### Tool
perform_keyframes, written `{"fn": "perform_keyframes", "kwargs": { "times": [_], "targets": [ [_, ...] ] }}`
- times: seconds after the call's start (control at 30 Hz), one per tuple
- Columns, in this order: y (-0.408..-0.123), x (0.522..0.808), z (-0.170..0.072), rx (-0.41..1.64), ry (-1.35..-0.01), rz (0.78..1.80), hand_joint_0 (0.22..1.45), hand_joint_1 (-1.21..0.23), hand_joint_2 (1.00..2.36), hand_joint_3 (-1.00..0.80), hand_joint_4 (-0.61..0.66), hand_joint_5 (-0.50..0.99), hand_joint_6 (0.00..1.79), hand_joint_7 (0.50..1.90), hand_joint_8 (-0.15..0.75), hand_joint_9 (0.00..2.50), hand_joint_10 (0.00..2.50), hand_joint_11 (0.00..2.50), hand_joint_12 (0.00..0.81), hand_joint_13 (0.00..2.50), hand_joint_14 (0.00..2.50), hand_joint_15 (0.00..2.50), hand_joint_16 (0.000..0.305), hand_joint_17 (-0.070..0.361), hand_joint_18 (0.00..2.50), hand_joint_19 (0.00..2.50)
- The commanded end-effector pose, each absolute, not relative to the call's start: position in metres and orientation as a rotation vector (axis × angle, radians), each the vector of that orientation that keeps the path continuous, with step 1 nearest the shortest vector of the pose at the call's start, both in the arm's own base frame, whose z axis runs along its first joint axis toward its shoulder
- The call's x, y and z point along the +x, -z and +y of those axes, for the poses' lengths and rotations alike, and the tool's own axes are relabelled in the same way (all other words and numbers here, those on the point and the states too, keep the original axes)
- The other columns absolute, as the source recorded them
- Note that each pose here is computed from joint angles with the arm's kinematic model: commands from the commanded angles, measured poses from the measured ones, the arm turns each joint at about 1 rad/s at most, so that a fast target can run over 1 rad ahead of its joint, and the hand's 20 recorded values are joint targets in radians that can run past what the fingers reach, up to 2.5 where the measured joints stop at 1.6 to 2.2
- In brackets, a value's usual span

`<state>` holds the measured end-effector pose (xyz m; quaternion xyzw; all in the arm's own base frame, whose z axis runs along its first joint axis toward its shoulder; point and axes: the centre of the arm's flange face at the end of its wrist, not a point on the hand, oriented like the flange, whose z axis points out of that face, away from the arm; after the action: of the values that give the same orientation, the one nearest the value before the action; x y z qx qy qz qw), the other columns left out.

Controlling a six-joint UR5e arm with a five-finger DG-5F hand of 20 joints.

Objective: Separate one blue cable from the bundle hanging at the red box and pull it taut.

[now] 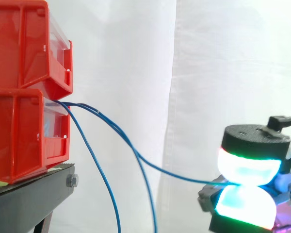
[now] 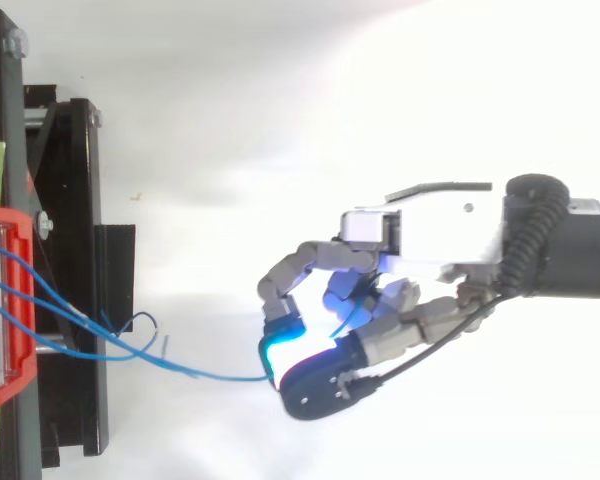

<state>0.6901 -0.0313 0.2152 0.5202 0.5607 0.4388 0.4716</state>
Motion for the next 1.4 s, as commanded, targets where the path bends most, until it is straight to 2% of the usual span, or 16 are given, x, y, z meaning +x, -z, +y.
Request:
{"fn": "perform_keyframes", "kwargs": {
  "times": [0.0, 0.27, 0.53, 1.37],
  "targets": [
    [-0.221, 0.673, -0.038, 1.283, -1.051, 1.320, 0.71, -0.78, 1.03, -0.05, -0.14, -0.18, 0.89, 1.42, 0.320, 1.05, 2.04, 1.68, 0.378, 0.97, 2.50, 1.51, 0.042, 0.095, 1.43, 1.50],
    [-0.221, 0.671, -0.047, 1.320, -1.038, 1.282, 0.71, -0.78, 1.03, -0.04, -0.15, -0.18, 0.89, 1.42, 0.314, 1.05, 2.03, 1.69, 0.381, 0.97, 2.50, 1.50, 0.044, 0.098, 1.43, 1.49],
    [-0.226, 0.666, -0.073, 1.362, -1.028, 1.228, 0.71, -0.78, 1.03, -0.04, -0.14, -0.18, 0.89, 1.43, 0.320, 1.05, 2.02, 1.72, 0.377, 0.97, 2.50, 1.51, 0.044, 0.098, 1.44, 1.49],
    [-0.226, 0.668, -0.068, 1.339, -0.986, 1.226, 0.71, -0.78, 1.03, -0.05, -0.14, -0.18, 0.89, 1.41, 0.314, 1.06, 2.01, 1.69, 0.377, 0.97, 2.50, 1.52, 0.044, 0.099, 1.42, 1.48]
  ]
}}
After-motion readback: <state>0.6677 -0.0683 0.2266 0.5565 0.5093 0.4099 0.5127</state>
